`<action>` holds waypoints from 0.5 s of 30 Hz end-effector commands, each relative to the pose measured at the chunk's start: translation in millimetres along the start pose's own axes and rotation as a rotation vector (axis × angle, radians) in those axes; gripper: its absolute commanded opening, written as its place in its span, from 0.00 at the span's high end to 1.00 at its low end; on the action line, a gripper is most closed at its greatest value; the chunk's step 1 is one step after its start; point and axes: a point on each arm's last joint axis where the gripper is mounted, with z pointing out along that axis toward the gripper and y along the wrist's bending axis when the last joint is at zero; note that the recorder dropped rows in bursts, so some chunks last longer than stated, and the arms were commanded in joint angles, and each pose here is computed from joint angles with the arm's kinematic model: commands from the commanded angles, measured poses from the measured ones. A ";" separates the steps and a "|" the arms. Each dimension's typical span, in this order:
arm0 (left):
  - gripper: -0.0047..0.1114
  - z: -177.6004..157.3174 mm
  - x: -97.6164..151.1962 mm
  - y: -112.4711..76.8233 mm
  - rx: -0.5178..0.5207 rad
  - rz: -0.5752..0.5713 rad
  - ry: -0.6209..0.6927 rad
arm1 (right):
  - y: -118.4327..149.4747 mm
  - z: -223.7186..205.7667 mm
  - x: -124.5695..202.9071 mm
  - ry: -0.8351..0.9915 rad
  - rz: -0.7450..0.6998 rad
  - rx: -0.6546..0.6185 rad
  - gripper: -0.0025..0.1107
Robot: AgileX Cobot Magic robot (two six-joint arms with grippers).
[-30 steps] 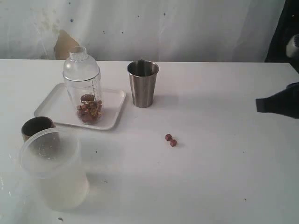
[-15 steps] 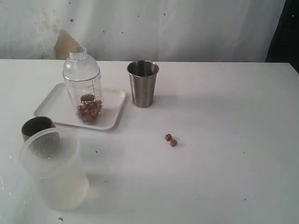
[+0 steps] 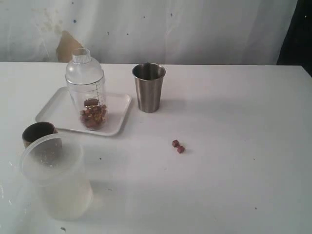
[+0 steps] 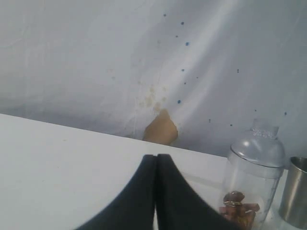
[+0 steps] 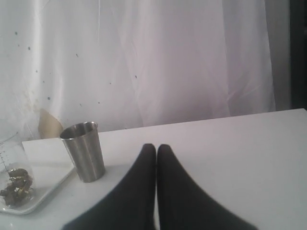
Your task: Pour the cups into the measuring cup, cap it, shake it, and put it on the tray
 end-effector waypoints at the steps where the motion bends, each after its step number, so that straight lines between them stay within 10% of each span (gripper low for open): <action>1: 0.96 -0.3 1.0 0.1 0.003 0.004 -0.004 | 0.1 -0.3 0.9 -0.029 0.005 -0.007 0.98; 15: 0.96 -0.3 0.9 0.0 0.003 0.004 -0.006 | -1.2 -0.1 5.6 0.011 0.005 0.002 0.98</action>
